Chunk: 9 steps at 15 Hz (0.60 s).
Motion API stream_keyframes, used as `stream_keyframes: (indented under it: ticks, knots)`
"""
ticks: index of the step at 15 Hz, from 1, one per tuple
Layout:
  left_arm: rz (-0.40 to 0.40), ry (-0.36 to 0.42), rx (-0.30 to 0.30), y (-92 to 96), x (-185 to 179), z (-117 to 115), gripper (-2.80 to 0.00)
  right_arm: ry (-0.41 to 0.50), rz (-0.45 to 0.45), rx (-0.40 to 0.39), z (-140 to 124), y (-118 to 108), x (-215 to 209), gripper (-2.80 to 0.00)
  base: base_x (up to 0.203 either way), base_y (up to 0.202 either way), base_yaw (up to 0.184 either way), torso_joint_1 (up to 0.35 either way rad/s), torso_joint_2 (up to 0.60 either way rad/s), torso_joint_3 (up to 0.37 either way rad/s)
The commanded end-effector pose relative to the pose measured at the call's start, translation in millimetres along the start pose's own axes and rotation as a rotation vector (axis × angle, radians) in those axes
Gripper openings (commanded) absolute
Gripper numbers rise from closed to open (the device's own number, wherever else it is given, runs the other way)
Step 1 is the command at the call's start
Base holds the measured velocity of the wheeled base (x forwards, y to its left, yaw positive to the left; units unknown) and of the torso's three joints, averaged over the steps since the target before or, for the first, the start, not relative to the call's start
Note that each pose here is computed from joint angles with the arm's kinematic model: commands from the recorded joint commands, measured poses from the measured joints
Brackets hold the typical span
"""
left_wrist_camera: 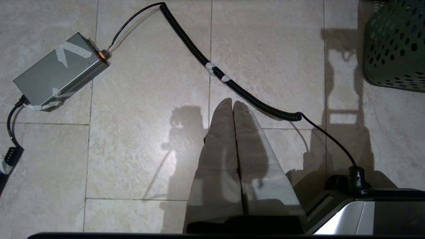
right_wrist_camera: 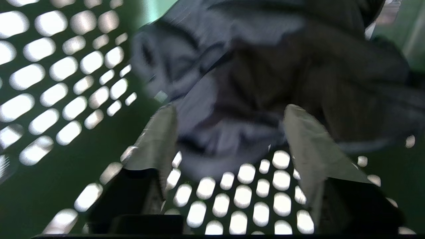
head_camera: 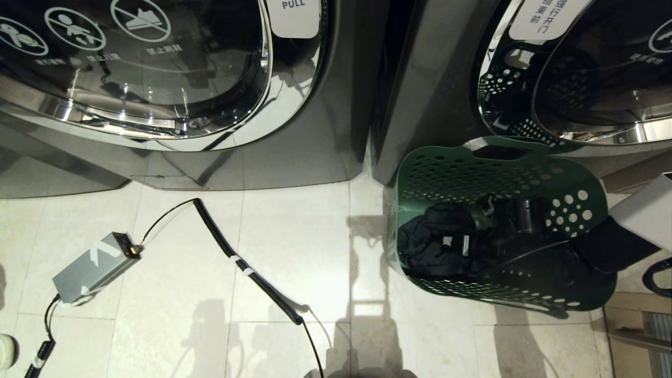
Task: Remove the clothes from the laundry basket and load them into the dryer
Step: Take the clothes out of the basket
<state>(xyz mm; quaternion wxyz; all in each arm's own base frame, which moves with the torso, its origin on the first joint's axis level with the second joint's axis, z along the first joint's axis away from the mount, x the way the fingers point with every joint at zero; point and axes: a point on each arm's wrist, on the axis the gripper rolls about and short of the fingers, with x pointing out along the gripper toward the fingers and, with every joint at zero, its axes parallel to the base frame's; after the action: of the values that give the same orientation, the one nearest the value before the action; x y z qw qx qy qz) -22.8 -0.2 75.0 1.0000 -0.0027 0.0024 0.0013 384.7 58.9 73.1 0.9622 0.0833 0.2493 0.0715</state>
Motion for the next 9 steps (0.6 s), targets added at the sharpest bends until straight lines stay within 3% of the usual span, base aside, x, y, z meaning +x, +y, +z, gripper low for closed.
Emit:
stream_keyframes:
  ticks: [1,5,9]
  knots:
    - [0.001,-0.002,-0.001,0.0,0,0,-2.8,0.017,-0.056,-0.013,-14,1,27,0.0,0.0,0.0,0.0,0.0,0.0,0.0]
    - [0.001,-0.002,-0.001,0.0,0,0,-2.8,-0.025,-0.237,-0.057,-18,1,61,0.0,0.0,0.0,0.0,0.0,0.0,0.0]
    - [0.001,-0.002,-0.001,0.0,0,0,-2.8,-0.015,-0.253,-0.08,-27,0,81,0.0,0.0,0.0,0.0,0.0,0.0,0.0]
